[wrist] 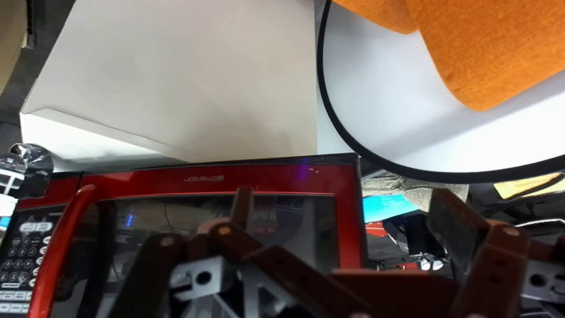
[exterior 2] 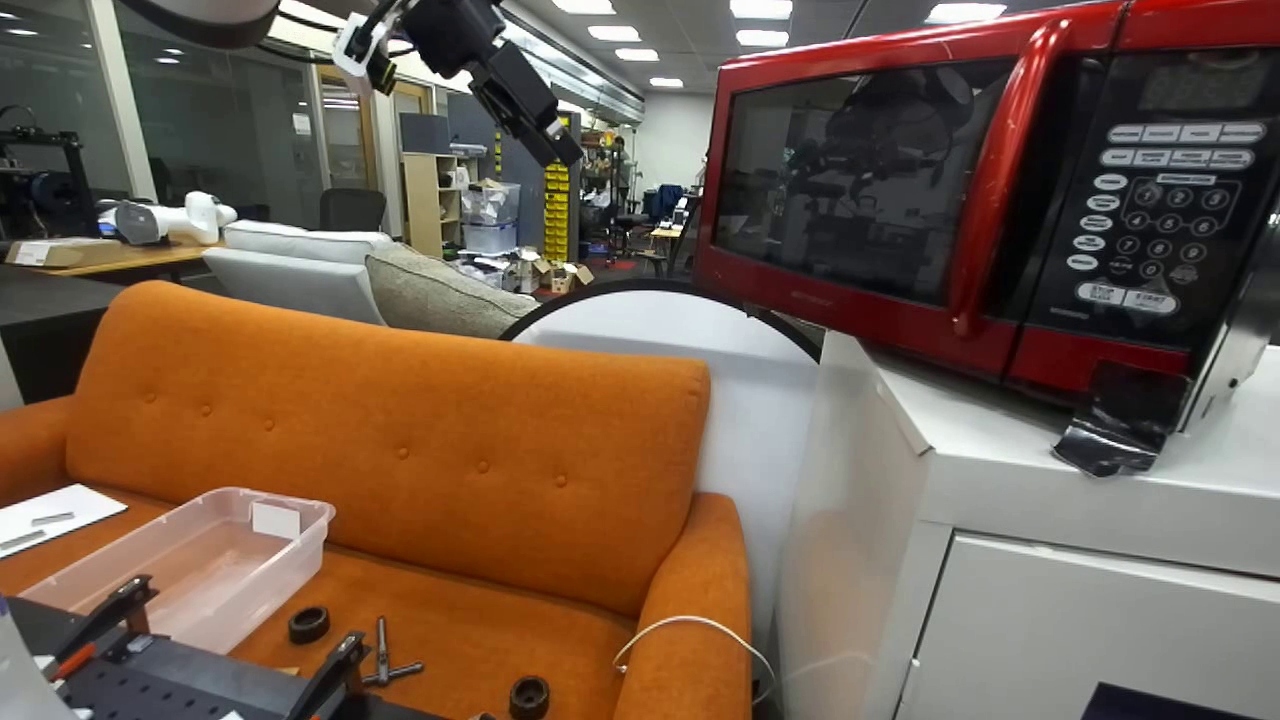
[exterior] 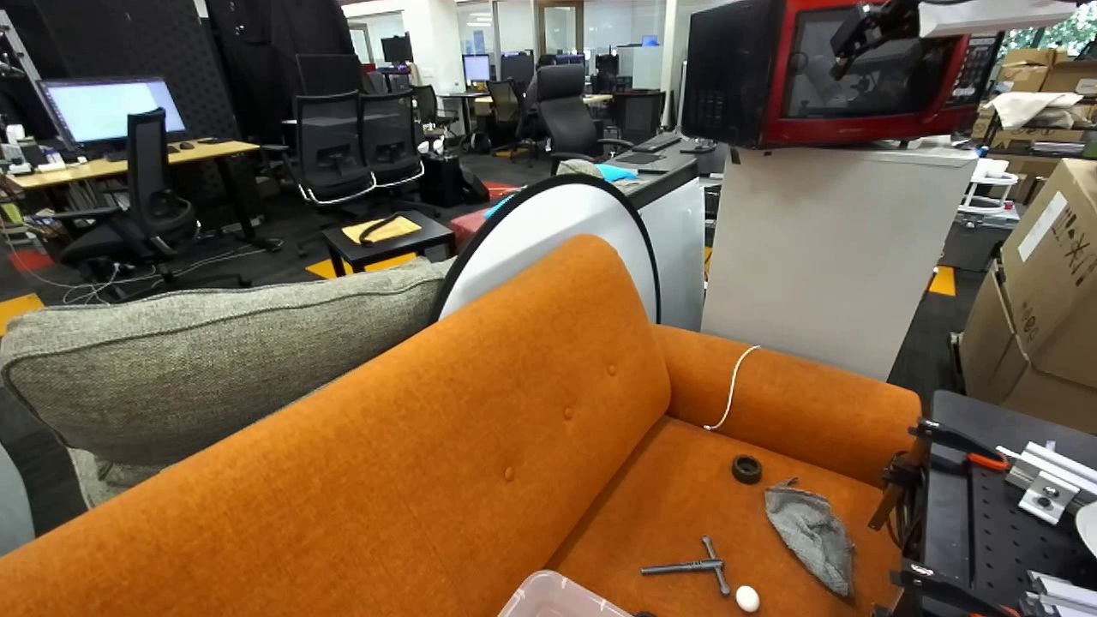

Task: Open the microwave door

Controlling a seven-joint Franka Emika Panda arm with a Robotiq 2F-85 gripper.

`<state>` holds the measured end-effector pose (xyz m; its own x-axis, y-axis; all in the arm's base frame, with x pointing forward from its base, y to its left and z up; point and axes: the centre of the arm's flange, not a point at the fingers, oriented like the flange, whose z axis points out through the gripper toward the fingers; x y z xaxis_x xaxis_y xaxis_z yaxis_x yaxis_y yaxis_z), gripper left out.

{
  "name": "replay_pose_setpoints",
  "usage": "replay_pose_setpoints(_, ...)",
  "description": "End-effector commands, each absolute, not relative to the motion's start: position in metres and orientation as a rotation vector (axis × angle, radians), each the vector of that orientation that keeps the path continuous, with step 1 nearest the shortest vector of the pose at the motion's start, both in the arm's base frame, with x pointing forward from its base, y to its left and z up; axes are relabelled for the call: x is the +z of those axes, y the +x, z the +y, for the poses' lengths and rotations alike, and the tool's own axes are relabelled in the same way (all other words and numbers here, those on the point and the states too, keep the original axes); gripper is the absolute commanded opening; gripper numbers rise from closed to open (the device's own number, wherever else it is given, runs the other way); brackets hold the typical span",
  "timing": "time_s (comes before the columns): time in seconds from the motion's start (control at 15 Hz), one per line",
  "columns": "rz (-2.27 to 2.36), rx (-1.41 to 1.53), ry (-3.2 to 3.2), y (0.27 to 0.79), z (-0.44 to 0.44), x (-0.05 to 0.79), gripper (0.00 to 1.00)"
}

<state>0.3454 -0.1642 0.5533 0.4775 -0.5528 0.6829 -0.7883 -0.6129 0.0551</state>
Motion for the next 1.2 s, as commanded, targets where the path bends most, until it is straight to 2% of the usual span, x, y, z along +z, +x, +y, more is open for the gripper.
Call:
replay_pose_setpoints(0.0,-1.23,0.926,2.272,0.352,-0.204,0.563,1.0)
replay_pose_setpoints(0.67,-1.442,0.897,1.962,0.31,-0.326,0.591,1.0)
replay_pose_setpoints(1.13,-1.451,0.884,1.988,0.304,-0.322,0.591,1.0)
